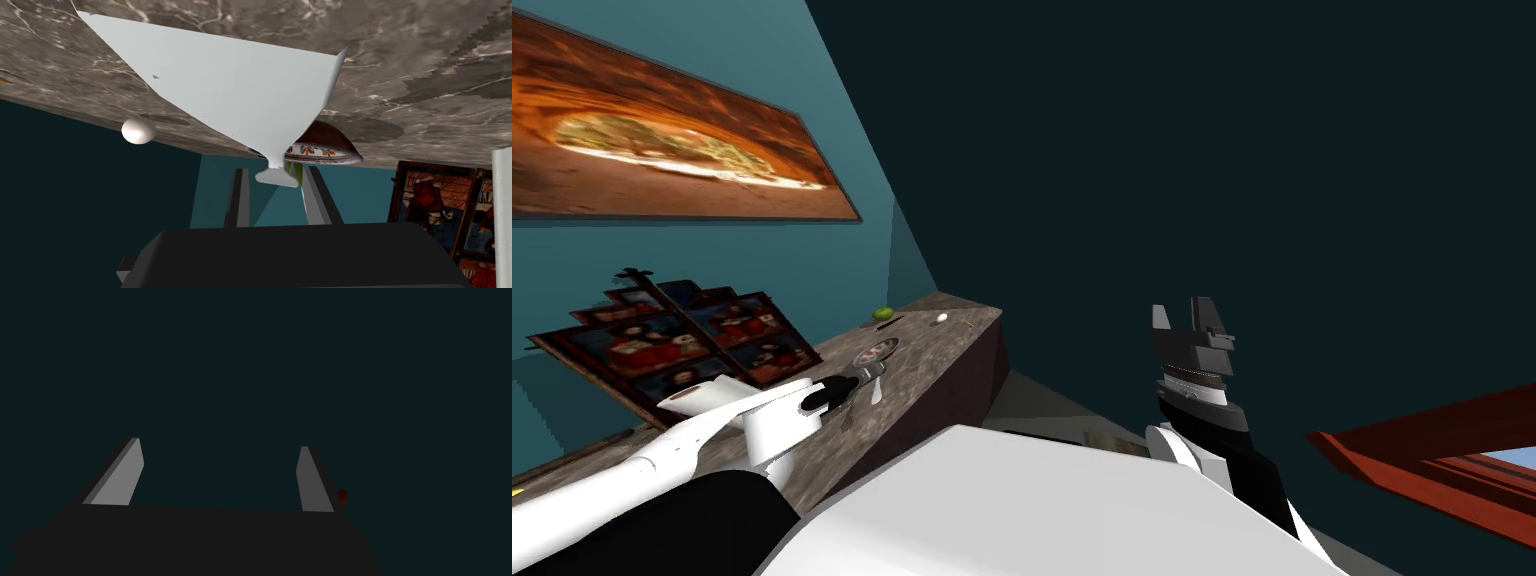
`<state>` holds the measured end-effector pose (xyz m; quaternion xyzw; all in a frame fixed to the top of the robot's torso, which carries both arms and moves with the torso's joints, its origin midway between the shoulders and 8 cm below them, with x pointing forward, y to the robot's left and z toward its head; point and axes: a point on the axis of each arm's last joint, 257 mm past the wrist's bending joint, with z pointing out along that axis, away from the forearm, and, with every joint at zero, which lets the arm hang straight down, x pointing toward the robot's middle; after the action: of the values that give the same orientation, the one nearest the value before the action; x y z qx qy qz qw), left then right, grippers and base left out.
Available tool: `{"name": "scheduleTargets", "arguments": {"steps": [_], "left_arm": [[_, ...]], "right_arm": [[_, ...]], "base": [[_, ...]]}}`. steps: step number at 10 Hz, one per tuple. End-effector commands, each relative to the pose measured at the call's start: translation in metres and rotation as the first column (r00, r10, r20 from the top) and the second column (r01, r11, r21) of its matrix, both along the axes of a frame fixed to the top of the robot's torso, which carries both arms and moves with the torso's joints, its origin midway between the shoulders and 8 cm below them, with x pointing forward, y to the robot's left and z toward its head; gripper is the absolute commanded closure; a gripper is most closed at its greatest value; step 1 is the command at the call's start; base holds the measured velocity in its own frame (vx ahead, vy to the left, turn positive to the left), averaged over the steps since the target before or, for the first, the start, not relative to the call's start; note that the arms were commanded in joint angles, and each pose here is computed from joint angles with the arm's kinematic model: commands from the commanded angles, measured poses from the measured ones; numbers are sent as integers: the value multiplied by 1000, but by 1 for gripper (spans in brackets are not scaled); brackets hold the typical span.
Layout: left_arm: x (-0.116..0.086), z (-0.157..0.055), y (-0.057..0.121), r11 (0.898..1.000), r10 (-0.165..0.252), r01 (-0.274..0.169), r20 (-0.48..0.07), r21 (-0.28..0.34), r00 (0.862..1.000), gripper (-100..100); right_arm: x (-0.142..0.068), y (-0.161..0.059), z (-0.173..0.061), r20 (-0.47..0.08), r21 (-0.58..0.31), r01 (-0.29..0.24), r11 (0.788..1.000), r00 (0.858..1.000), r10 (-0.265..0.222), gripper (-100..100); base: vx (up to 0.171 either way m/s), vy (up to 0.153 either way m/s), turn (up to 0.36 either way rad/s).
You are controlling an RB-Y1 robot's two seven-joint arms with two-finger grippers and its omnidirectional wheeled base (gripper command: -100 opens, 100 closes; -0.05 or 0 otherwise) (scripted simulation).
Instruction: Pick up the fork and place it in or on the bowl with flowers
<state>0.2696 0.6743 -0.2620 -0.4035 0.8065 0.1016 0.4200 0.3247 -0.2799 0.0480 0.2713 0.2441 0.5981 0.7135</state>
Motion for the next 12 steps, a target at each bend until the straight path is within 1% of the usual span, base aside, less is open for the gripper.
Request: {"name": "scheduleTargets", "arguments": {"steps": [1, 2, 3, 4, 5, 6, 7, 9, 11, 12], "left_arm": [[-2, 6, 14, 998, 58, -58, 5, -3, 998, 100], [-3, 7, 18, 997, 74, -74, 5, -5, 997, 100], [-6, 8, 24, 994, 107, -107, 3, -12, 994, 100], [-9, 7, 28, 990, 137, -137, -1, -20, 991, 100], [-11, 6, 30, 988, 151, -151, -4, -25, 988, 100], [-15, 4, 32, 983, 178, -178, -10, -35, 984, 100], [-17, 3, 33, 981, 191, -191, -14, -40, 982, 100], [-23, -1, 36, 970, 235, -236, -26, -57, 972, 100], [-27, -4, 38, 960, 269, -271, -33, -69, 963, 100], [-25, -3, 38, 964, 255, -257, -30, -65, 966, 100]], "right_arm": [[0, 0, 0, 0, 0, 0, 1000, 1000, 0, 0], [0, 0, 0, 0, 0, 0, 1000, 1000, 0, 0], [0, 0, 0, 0, 0, 0, 1000, 1000, 0, 0], [0, 0, 0, 0, 0, 0, 1000, 1000, 0, 0], [0, 0, 0, 0, 0, 0, 1000, 1000, 0, 0], [0, 0, 0, 0, -1, 0, 1000, 1000, 0, 0], [0, 0, 0, 0, -1, 0, 1000, 1000, 0, 0], [0, 0, 0, -1, -1, 0, 1000, 1000, 0, 0], [0, 0, 0, 0, -1, 0, 1000, 1000, 0, 0], [0, 0, 0, 0, 0, 0, 1000, 1000, 0, 0]], "base": [[-69, 94, -376], [-40, 119, -200], [-13, 152, -181], [5, 210, -175], [1, 224, -116], [-7, 237, -117], [25, 236, -89], [30, 244, -120], [-1, 203, -118], [6, 94, -31]]}}
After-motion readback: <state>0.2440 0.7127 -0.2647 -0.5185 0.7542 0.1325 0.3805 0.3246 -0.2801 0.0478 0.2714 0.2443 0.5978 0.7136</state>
